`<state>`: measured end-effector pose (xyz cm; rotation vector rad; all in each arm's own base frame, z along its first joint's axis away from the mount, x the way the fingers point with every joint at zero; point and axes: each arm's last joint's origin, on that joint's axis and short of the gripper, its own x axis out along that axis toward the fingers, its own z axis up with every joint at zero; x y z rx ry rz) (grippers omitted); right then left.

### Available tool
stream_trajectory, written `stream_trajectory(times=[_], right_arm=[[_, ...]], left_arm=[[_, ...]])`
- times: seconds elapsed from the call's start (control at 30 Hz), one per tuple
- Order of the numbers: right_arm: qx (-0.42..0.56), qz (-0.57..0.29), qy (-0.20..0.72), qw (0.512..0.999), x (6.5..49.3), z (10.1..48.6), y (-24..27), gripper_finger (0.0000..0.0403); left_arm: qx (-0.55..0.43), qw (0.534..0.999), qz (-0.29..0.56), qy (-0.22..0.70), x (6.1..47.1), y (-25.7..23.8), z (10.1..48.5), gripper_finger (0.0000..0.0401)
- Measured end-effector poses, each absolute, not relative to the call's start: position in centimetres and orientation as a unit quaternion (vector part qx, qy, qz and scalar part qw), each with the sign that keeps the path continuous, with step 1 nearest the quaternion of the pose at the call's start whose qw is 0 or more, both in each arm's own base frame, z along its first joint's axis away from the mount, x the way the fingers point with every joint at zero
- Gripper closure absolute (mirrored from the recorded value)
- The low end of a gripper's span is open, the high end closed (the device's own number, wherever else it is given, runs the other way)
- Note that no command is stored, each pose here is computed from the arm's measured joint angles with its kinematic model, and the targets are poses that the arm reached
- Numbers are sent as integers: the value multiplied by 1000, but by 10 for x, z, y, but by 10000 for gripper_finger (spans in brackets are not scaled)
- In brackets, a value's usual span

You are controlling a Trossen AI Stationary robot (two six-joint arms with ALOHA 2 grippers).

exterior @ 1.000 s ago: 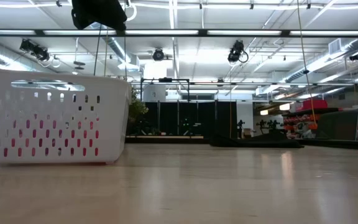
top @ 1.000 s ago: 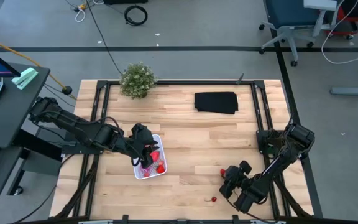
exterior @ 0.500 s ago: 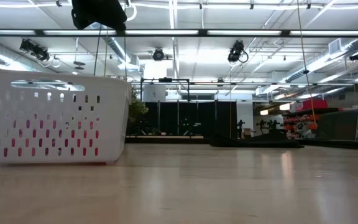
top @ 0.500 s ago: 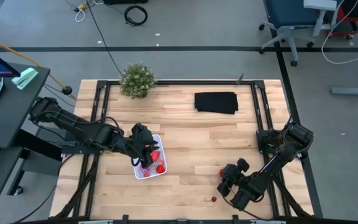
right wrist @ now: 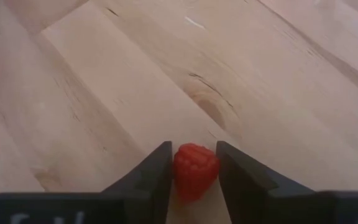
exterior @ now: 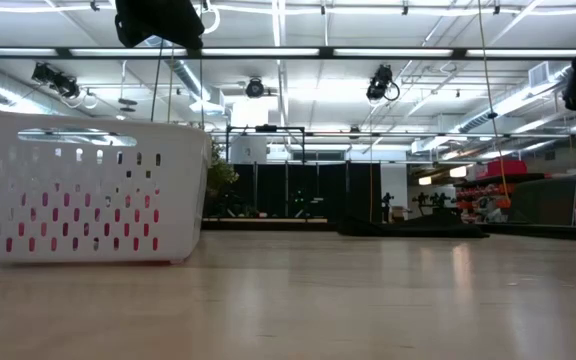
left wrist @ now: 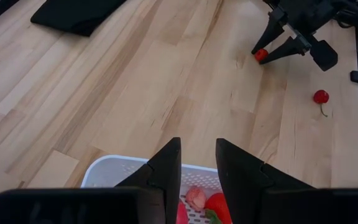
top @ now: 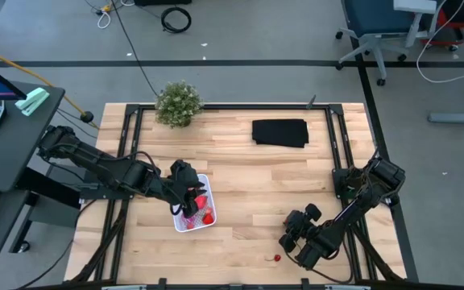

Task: Pick and placing Produce into tupperware
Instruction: Put the strawberry into the white bin

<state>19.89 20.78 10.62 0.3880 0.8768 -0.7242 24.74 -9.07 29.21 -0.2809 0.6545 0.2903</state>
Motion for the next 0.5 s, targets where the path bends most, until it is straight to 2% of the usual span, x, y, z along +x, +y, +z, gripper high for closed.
stream_trajectory(times=[0.33,0.5], right_arm=[[183,-340,402,830,200,107,208,304],[195,-338,374,842,206,116,207,297]], left_arm=[[-137,927,142,319,247,-91,292,294],[-136,927,141,319,247,-91,292,294]])
